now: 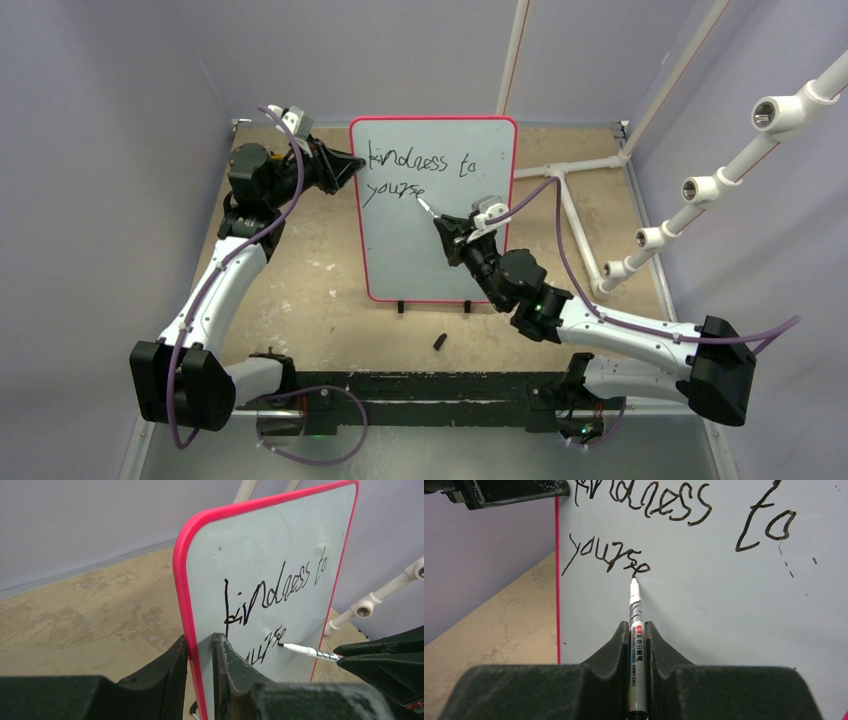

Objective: Write a sentence on the whiteboard

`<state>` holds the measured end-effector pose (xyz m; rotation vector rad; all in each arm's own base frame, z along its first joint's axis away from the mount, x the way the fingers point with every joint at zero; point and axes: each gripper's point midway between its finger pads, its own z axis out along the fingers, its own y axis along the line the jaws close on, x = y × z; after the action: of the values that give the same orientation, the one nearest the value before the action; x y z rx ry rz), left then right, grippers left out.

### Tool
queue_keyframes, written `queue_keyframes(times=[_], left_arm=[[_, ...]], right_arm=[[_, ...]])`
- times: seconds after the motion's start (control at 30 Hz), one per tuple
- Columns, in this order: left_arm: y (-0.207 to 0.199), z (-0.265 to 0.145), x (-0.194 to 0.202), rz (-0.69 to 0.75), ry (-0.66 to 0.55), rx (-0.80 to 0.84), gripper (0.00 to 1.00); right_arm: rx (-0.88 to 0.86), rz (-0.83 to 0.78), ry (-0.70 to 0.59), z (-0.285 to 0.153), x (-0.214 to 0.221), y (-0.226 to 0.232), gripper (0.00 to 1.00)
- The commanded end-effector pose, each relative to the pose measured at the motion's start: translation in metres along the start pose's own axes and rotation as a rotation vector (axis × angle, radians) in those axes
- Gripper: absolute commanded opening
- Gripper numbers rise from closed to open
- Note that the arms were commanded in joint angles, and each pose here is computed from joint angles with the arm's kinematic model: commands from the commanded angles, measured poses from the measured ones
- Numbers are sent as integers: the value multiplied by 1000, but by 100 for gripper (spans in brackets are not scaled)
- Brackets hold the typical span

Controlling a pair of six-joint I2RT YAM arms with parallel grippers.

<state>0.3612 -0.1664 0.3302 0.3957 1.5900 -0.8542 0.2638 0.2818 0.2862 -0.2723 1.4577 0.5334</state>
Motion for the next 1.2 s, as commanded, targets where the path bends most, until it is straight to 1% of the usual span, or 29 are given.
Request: queue_keyframes(times=[0.0, 0.43, 0.67, 0.8, 1.17], left_arm=[[-1, 0, 9, -10, 24, 12, 0], [-1, -1, 8, -10, 21, 10, 0], [0, -1, 9, -11, 21, 3, 0], [0, -1, 8, -10, 19, 2, 0], [1, 0, 9, -12, 21, -2, 0]], right_arm=[[50, -5, 14, -4, 0, -12, 0], [71, 7, -19, -10, -17, -18, 0], [-13, 50, -90, -22, -47, -9, 0], [-34, 33, -74, -19, -46, -4, 0], [-28, 12, -103, -7, -57, -10, 0]])
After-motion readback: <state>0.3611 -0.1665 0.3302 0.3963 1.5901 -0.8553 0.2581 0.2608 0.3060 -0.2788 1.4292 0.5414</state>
